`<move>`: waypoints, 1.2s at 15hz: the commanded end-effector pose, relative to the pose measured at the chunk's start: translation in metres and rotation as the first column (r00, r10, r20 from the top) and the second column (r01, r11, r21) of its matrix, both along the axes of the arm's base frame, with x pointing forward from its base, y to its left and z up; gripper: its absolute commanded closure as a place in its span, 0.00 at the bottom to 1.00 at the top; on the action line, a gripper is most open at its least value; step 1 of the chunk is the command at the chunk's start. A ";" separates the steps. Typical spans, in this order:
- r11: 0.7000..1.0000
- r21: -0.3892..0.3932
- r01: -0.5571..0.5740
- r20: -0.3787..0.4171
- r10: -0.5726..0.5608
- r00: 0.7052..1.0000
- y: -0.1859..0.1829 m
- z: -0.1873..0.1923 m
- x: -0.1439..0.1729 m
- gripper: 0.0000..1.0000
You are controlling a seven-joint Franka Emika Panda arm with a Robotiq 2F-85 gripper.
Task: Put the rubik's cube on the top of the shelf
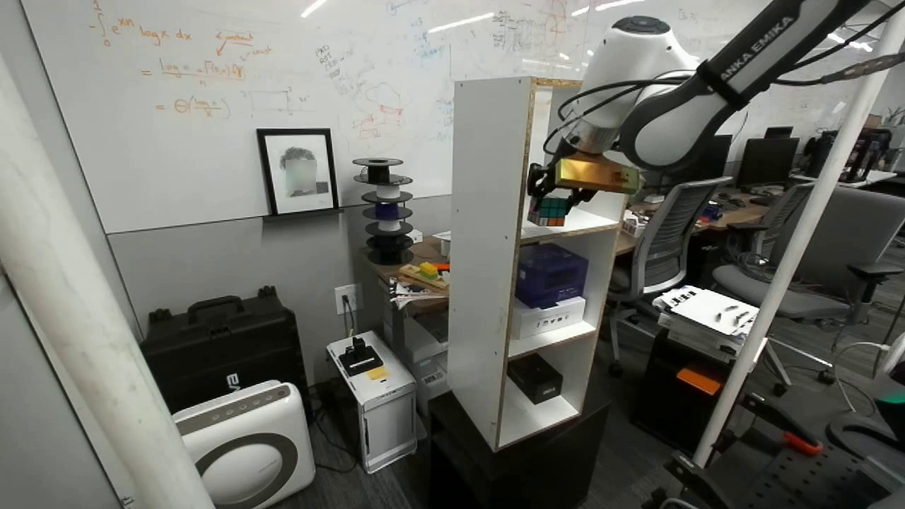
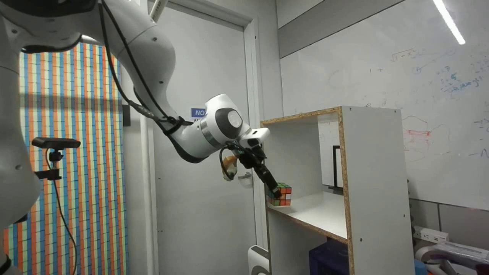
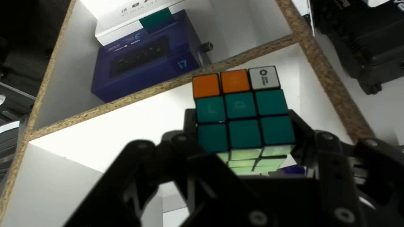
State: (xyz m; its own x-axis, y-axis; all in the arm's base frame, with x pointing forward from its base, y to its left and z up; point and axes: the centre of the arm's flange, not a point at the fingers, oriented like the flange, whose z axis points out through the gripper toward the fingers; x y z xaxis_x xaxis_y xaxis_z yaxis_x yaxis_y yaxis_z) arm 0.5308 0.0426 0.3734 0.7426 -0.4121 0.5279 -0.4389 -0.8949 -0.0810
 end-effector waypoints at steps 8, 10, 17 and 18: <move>0.996 0.071 0.053 0.098 -0.060 0.993 0.036 0.218 -0.067 0.59; 0.992 0.084 0.095 0.112 -0.104 0.988 0.035 0.265 -0.070 0.59; 0.974 0.066 0.217 0.249 -0.227 0.942 -0.017 0.366 -0.017 0.59; 0.973 0.071 0.220 0.244 -0.230 0.942 -0.024 0.364 -0.002 0.59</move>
State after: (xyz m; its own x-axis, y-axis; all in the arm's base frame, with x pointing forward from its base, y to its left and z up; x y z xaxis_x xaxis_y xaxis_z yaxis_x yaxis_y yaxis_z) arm 0.4720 0.0318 0.7197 0.4962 -0.5672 0.6573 -0.5741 -0.7823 -0.2416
